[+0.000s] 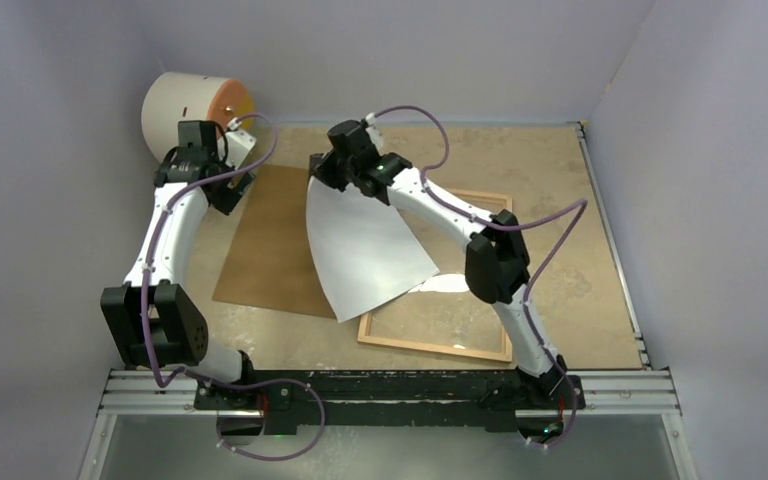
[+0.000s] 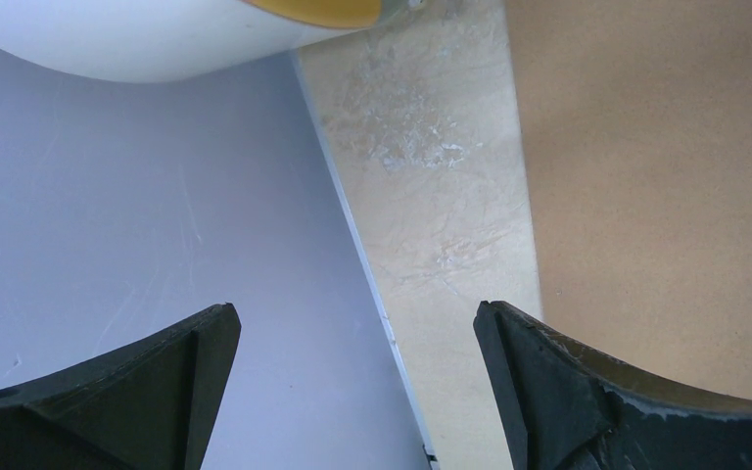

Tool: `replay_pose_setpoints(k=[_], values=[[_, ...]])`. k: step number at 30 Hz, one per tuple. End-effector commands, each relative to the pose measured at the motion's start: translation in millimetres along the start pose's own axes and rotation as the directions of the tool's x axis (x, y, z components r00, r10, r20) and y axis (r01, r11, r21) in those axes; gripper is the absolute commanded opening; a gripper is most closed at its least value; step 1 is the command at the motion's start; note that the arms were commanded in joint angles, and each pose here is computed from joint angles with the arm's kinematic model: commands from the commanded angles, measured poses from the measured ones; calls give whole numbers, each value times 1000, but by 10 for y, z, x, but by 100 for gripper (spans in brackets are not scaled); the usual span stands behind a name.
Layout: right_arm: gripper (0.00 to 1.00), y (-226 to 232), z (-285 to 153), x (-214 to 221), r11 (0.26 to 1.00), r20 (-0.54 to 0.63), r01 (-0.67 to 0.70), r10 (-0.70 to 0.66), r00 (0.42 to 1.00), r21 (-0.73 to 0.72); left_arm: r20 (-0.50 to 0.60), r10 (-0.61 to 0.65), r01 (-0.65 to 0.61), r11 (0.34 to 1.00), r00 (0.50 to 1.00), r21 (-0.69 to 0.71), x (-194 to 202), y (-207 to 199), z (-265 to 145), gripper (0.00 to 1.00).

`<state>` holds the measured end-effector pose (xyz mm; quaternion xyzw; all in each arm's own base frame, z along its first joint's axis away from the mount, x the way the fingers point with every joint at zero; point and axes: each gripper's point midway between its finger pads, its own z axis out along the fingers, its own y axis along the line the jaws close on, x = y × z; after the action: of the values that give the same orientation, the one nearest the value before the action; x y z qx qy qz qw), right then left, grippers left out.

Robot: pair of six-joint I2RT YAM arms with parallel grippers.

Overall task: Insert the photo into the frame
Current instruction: Place the photo at the center of the board.

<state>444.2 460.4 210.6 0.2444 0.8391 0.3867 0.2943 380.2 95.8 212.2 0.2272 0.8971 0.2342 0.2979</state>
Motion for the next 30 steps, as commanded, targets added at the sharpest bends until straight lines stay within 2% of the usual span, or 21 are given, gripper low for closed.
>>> replay_pose_setpoints(k=[1,5,9,12,16,21,25,30], values=[[0,114,234,2,984,42,-173,175,984,-48,28,-5,7,999,1000,-48,-48,157,-226,100],[0,168,478,198,969,-13,-235,235,972,-69,28,6,-4,999,1000,-53,-37,182,-270,100],[0,410,585,345,923,-92,-335,323,942,-188,26,10,-8,998,1000,-57,-43,203,-293,100],[0,706,458,304,899,-122,-349,327,937,-265,25,11,-9,997,1000,-70,-41,232,-314,100],[0,939,264,185,877,-99,-344,331,939,-335,28,12,-10,997,1000,-74,-51,248,-325,100],[0,876,428,294,856,-117,-427,411,904,-290,35,12,-9,997,999,-75,-93,294,-400,100],[0,762,587,414,811,-127,-512,498,858,-283,31,15,-13,998,999,-60,-78,275,-433,100],[0,827,721,384,764,-130,-568,558,820,-306,17,21,-21,999,1000,-40,-33,219,-417,100]])
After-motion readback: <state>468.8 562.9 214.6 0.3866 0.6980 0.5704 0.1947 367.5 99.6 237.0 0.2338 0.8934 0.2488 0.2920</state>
